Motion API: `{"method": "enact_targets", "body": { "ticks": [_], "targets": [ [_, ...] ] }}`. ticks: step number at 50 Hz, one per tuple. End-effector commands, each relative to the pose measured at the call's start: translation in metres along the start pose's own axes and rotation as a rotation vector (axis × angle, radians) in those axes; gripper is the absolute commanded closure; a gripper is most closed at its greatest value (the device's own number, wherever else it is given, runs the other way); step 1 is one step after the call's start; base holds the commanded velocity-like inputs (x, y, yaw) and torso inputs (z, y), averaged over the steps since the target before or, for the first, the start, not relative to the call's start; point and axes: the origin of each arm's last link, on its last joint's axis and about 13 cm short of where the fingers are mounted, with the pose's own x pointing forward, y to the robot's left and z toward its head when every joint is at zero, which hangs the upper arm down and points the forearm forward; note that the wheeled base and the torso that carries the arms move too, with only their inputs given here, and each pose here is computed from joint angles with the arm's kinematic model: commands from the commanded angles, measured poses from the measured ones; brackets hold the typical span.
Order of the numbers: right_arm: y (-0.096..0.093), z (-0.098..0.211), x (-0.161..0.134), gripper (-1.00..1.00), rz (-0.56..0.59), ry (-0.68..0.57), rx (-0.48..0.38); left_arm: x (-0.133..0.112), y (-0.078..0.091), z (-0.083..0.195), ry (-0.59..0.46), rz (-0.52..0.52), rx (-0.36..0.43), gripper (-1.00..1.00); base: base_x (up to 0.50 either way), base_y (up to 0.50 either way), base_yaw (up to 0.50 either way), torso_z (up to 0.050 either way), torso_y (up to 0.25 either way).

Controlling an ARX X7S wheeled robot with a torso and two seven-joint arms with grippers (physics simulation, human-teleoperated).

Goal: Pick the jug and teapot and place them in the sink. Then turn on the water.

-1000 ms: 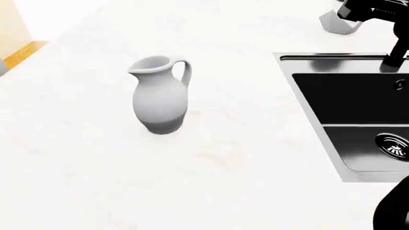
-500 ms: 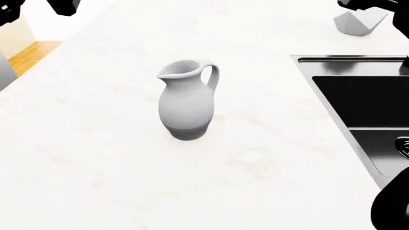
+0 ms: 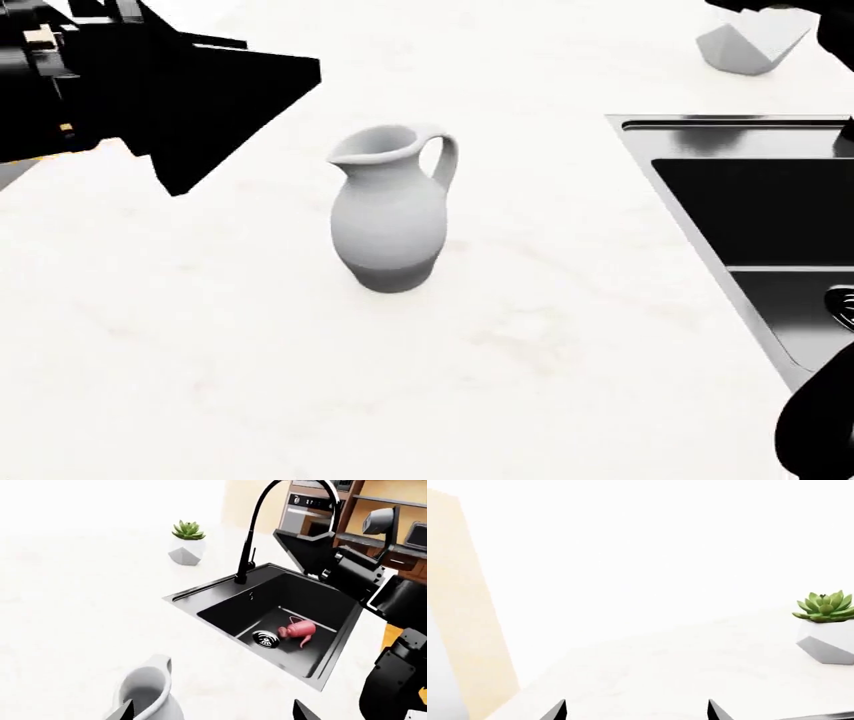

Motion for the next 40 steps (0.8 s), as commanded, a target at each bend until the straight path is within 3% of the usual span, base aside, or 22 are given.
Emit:
{"method": "enact_targets", "body": {
  "ticks": [1, 10, 20, 32, 35, 40],
  "targets": [
    [-0.001, -0.001, 0.0, -1.0, -0.003, 0.0, 0.005, -0.003, 0.0, 0.001, 0.14, -0.026, 0.004, -1.0, 0.0, 0.0, 0.0, 0.0, 0.0],
    [-0.001, -0.002, -0.001, -1.0, -0.005, 0.002, 0.009, -0.004, 0.0, 0.002, 0.174, 0.074, 0.056, -1.0, 0.0, 0.0, 0.0, 0.0, 0.0],
    [-0.002, 0.001, 0.0, -1.0, -0.009, -0.005, 0.005, -0.005, -0.001, 0.003, 0.233, 0.118, 0.072, -1.0, 0.0, 0.0, 0.0, 0.0, 0.0],
    [-0.003, 0.0, 0.0, -1.0, -0.016, 0.001, 0.028, -0.005, -0.001, 0.003, 0.212, 0.214, 0.165, -1.0, 0.0, 0.0, 0.0, 0.0, 0.0],
    [-0.004, -0.001, 0.0, -1.0, -0.018, 0.004, 0.034, 0.005, 0.033, -0.066, 0.203, 0.199, 0.177, -1.0, 0.0, 0.0, 0.0, 0.0, 0.0],
    [-0.006, -0.003, 0.0, -1.0, -0.023, 0.006, 0.04, 0.02, 0.045, -0.098, 0.169, 0.185, 0.17, -1.0, 0.0, 0.0, 0.0, 0.0, 0.0]
  ]
}}
